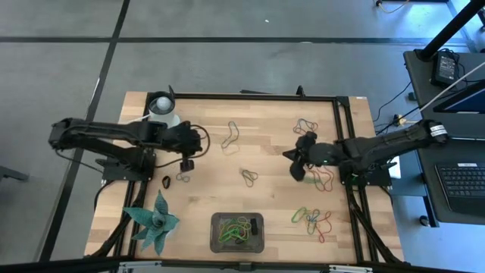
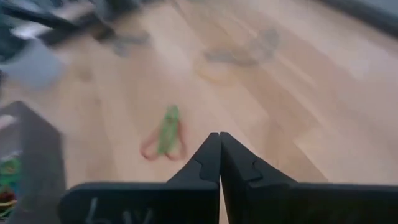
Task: Pick and place rubber bands into bin
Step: Put the red rubber band into the black bin
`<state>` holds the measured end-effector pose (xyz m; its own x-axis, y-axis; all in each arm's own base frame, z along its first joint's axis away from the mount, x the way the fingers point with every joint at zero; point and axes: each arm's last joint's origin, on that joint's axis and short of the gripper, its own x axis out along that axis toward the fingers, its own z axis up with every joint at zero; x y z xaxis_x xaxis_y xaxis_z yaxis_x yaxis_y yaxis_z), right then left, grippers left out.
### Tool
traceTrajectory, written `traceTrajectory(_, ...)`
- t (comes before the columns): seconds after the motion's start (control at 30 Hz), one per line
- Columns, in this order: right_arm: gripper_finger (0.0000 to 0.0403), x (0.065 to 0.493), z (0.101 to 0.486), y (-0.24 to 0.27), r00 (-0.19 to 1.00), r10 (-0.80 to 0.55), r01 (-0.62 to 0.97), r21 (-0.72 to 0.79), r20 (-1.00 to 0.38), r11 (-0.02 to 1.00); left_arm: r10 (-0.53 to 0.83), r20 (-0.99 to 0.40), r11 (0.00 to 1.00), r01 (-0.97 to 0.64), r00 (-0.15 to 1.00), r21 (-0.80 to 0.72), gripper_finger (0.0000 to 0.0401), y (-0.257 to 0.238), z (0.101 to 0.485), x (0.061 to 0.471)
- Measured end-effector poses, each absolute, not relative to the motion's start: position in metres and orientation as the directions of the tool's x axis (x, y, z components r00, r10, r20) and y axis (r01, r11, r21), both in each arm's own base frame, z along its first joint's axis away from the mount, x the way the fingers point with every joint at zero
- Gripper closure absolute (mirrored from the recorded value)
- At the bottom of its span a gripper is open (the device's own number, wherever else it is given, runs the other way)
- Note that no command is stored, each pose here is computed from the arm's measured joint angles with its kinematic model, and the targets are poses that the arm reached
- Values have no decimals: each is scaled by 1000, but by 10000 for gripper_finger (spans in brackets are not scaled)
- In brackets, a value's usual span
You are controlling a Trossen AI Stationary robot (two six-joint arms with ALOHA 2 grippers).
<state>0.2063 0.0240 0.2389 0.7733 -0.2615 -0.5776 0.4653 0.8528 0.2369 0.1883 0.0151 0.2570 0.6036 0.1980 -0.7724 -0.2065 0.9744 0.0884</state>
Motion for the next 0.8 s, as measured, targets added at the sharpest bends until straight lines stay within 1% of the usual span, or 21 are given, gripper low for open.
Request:
traceTrajectory(0.1,401,208,251,20,610,-296,618,208,-735,758,201,-760,972,-222,619,76,398,18,251,180)
traceTrajectory(0.17,401,205,257,17,467,-307,717,152,-829,681,205,-758,971,-229,619,76,398,19,249,177)
traceTrajectory(0.23,399,202,262,15,339,-292,785,99,-894,611,208,-758,970,-233,618,76,398,20,247,175)
traceTrajectory(0.37,391,192,258,13,121,-243,889,-4,-962,459,210,-757,969,-237,618,76,398,20,242,174)
traceTrajectory(0.43,387,185,254,14,11,-217,917,-76,-976,392,210,-756,969,-236,620,75,398,20,240,175)
traceTrajectory(0.5,383,179,248,15,-71,-179,933,-129,-981,336,209,-750,969,-236,628,72,398,20,239,176)
traceTrajectory(0.57,377,175,240,15,-112,-143,940,-152,-983,307,195,-747,972,-227,635,61,398,20,239,176)
traceTrajectory(0.7,360,171,221,15,-142,-95,952,-162,-985,258,194,-741,972,-226,642,58,398,20,240,177)
traceTrajectory(0.8,342,168,203,13,-146,-70,958,-159,-987,239,194,-741,972,-226,642,58,398,20,240,177)
